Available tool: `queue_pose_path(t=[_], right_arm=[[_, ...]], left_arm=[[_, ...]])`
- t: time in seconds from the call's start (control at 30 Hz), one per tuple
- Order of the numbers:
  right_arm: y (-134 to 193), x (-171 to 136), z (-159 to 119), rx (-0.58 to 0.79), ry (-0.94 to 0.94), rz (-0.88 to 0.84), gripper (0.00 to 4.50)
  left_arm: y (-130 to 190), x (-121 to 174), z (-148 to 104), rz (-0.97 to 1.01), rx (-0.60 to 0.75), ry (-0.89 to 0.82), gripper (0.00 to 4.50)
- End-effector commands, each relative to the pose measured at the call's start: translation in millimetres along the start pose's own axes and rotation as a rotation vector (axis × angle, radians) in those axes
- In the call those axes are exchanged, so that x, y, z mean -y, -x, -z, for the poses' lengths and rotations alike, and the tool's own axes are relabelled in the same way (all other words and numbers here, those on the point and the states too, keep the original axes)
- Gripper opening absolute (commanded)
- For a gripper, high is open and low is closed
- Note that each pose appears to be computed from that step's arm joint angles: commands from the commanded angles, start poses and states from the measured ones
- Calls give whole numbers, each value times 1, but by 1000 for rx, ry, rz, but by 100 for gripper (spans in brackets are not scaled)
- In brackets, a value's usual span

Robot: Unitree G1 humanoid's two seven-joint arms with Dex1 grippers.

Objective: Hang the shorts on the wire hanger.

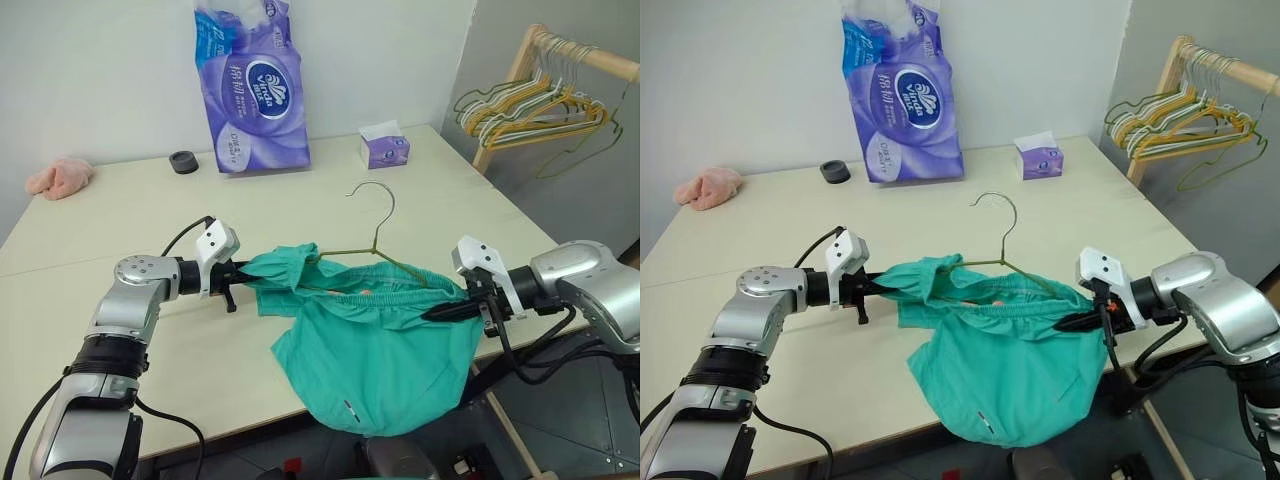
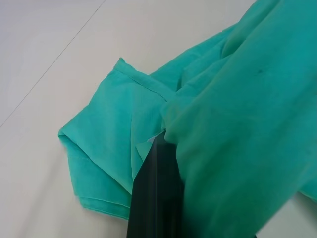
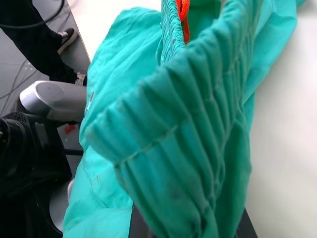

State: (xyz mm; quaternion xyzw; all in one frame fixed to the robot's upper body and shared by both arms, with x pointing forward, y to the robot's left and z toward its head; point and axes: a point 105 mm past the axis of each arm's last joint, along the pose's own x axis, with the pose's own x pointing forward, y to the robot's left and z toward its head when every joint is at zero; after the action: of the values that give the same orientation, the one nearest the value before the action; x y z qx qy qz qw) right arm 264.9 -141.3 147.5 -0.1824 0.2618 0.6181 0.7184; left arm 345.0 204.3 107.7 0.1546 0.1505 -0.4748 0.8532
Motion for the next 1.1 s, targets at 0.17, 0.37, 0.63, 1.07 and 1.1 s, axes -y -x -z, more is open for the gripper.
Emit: queue_pose_path(t=[0.17,0.37,0.63,1.07,1.1], right_arm=[[5,6,-17,53,43,55,0],[2,10,-19,67,33,74,0],[1,18,-18,102,-18,129,0],[17,25,17,127,-264,358,0],[19,23,20,132,-273,383,0]], left_arm=[[1,4,-18,-23,85,-9,3],[3,6,-7,-60,38,-41,161],[41,-29,17,-342,-18,-109,282],[21,49,-72,77,255,27,448],[17,57,-80,129,264,22,448]])
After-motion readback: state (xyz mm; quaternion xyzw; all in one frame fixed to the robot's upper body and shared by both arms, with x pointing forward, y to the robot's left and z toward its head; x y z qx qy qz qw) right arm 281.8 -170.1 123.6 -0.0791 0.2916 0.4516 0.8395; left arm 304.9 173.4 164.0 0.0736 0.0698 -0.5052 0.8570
